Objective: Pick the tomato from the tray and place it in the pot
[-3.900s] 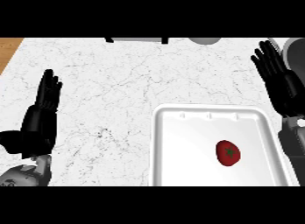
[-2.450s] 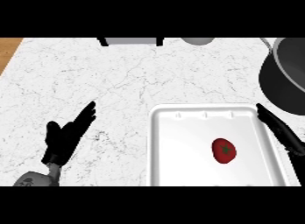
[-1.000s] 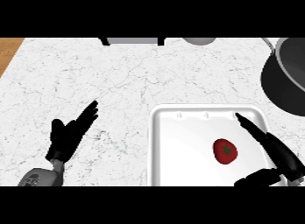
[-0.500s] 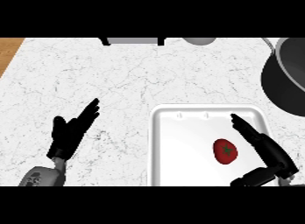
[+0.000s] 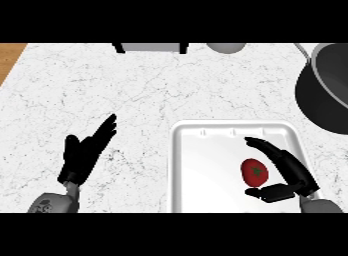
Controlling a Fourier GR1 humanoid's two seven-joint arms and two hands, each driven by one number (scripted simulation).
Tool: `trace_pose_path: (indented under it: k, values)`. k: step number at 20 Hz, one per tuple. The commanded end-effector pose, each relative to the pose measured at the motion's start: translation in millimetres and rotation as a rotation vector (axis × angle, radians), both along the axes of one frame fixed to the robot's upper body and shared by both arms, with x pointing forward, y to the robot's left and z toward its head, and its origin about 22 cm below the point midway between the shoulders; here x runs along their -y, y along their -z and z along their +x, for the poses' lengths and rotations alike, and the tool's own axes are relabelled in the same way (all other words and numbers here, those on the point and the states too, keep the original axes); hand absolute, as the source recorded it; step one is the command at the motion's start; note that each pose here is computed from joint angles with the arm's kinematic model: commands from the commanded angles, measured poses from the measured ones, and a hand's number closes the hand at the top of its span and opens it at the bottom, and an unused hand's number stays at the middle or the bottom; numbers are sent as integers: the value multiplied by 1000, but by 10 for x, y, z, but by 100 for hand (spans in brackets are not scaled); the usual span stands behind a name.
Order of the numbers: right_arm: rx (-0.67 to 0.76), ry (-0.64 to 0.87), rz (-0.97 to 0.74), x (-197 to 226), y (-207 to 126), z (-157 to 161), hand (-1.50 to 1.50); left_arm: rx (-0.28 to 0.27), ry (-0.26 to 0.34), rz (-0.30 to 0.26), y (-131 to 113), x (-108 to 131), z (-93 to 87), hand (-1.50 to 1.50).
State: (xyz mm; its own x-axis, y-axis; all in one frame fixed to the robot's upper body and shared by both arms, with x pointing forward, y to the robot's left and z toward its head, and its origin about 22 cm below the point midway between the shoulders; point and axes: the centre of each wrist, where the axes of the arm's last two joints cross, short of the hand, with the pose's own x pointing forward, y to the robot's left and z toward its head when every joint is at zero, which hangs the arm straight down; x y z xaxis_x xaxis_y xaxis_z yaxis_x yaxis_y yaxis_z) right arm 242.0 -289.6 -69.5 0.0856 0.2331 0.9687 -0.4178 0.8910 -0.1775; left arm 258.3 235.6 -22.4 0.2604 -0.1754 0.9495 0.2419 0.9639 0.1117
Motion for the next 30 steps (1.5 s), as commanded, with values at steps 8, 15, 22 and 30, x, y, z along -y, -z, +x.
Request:
trace_pose_path:
  k: [8, 15, 22, 30]
  values:
    - [-10, -46, 71, -229, 555, -227, 150, -7, -4, 9, 107, -104, 1, 0]
    - [193, 27, 88, -302, 541, -268, 150, 2, -17, -2, -37, -25, 15, 0]
    - [333, 632, -79, 2296, -363, -864, 150, -12, -46, 2, 64, -149, -81, 0]
    - [374, 760, -194, 3068, -810, -1359, 150, -2, 3, -4, 95, -12, -61, 0]
